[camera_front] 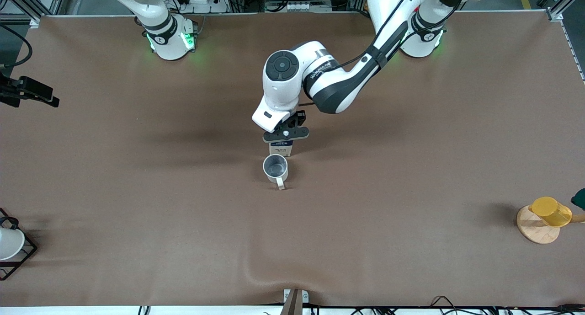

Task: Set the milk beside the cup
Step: 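Lower the milk carton onto the table beside the mug with the left gripper, then open the left gripper to release the carton and lift away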

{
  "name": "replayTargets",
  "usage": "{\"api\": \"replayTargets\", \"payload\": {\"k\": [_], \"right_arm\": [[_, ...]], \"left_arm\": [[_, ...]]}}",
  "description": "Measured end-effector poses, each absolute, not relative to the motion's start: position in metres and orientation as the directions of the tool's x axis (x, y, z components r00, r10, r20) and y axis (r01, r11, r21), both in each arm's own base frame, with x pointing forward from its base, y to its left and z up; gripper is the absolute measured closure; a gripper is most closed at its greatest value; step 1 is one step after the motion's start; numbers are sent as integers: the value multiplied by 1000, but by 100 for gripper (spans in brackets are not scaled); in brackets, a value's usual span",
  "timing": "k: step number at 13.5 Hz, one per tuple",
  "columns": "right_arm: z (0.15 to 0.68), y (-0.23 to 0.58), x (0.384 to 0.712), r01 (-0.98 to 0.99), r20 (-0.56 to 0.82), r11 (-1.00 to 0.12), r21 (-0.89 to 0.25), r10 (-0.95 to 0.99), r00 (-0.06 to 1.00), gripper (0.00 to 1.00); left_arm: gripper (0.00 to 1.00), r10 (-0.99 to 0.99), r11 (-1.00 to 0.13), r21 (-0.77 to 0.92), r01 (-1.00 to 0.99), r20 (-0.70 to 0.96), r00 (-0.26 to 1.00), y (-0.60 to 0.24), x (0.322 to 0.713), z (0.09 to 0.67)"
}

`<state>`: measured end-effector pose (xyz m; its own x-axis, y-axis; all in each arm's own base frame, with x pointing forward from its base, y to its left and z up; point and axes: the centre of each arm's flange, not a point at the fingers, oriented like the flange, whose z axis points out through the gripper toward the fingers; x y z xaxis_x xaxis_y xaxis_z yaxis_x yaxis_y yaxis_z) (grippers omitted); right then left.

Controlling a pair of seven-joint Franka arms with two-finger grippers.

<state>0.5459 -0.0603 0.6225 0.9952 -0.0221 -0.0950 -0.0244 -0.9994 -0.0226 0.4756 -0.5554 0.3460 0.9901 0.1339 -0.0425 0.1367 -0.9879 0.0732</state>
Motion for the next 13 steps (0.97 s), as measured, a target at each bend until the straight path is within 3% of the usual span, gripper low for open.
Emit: {"api": "replayTargets", "payload": {"k": [5,9,13], "right_arm": [[624,-58,549,-19,-73,-1000,-22,-17,997,0],[632,-45,552,3,-40,-1000,-19,4,999,0],[638,-46,552,2,-23,-1000,-18,3,1000,0]], "left_arm": [[39,108,-991,75,110,-34,994,-553,480,345],[1,113,-990,78,116,-37,993,-553,480,346],[0,134,-986,93,138,-48,990,-551,483,368]]}}
